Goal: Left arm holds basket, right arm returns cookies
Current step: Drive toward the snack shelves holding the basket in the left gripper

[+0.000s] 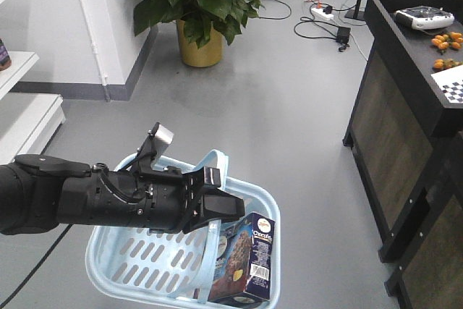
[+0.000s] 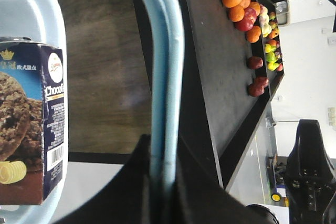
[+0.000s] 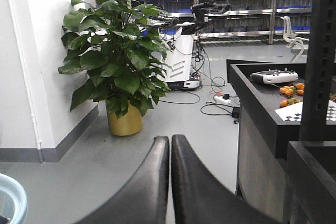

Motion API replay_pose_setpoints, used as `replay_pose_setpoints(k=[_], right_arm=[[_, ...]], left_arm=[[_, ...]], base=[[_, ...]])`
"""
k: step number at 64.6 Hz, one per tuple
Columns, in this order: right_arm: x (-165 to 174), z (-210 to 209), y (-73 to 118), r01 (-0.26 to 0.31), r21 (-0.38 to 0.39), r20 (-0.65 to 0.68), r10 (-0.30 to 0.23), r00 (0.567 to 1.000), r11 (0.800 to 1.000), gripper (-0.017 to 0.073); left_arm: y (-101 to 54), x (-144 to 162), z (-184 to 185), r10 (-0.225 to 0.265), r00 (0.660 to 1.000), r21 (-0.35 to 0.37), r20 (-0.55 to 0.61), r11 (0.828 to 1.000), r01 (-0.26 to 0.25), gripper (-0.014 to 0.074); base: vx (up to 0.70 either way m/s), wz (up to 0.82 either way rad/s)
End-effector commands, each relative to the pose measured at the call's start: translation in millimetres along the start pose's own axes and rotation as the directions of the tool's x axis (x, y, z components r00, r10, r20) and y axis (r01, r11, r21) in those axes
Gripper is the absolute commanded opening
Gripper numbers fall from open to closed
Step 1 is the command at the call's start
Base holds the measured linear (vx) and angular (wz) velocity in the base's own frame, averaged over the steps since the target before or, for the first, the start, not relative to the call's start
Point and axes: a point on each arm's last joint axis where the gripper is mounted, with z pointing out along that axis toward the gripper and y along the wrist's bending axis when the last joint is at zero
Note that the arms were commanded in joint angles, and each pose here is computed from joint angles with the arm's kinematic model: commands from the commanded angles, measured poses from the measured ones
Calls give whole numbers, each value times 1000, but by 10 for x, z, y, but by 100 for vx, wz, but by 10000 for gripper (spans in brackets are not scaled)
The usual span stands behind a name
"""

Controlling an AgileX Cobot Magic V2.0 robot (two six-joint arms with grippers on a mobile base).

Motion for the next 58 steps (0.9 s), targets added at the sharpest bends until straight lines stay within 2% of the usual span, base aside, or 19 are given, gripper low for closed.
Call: replay_pose_setpoints(k=[1, 58], right_arm=[[-63, -11, 3, 11, -1, 82, -11, 997, 1000, -8], [-63, -11, 3, 11, -1, 82, -11, 997, 1000, -8]], left_arm=[[-281, -33, -99, 20, 999, 121, 28, 992, -23, -6], [-281, -33, -99, 20, 999, 121, 28, 992, -23, -6]], base=[[26, -1], [28, -1]])
